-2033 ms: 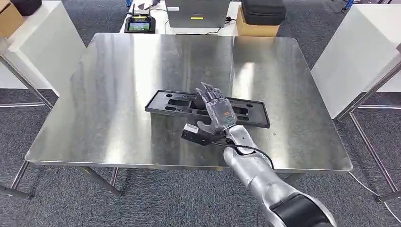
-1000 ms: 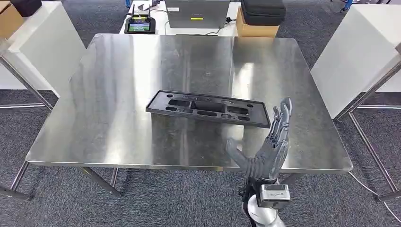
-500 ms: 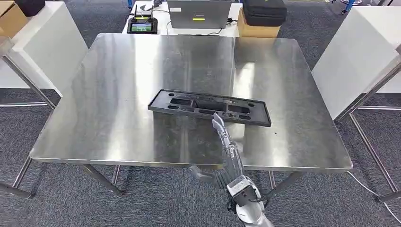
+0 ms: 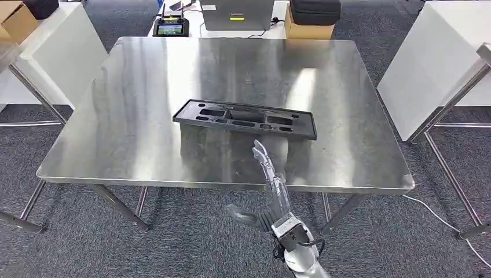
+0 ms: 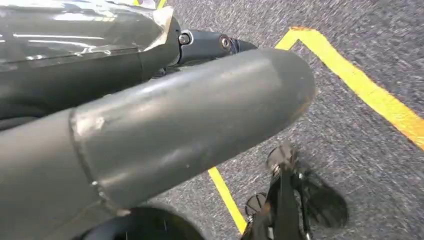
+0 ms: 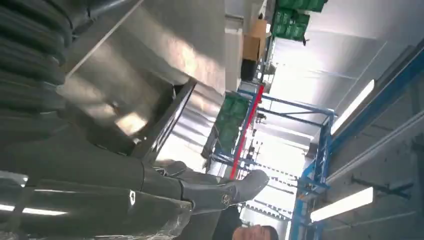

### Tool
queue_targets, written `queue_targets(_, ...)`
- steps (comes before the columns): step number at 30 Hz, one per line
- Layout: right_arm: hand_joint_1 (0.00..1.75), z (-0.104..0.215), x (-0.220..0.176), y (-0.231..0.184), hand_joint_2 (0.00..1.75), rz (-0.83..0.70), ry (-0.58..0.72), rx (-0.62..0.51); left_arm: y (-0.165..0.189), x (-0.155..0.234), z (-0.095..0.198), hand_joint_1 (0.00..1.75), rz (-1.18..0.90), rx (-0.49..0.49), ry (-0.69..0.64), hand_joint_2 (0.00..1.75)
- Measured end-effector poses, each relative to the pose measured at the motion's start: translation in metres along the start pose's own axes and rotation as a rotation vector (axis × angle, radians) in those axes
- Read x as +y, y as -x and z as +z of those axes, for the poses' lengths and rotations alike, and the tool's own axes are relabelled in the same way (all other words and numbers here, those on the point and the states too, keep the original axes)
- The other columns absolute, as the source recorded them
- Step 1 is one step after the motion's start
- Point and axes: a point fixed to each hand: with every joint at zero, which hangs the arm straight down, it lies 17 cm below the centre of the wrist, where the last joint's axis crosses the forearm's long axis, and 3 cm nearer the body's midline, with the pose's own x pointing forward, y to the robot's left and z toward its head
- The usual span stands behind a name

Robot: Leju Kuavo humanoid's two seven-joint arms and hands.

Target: Take the parts from the cabinet and place them on the table.

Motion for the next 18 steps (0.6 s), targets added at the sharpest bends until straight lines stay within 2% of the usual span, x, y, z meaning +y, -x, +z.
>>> queue_targets(18, 0.00, -0.0030, 0.0000, -0.0026, 1.75, -0.005, -0.018, -0.018, -0.0002, -0.0029, 0.0008, 0.00, -0.051, -0.014, 0.009, 0.00)
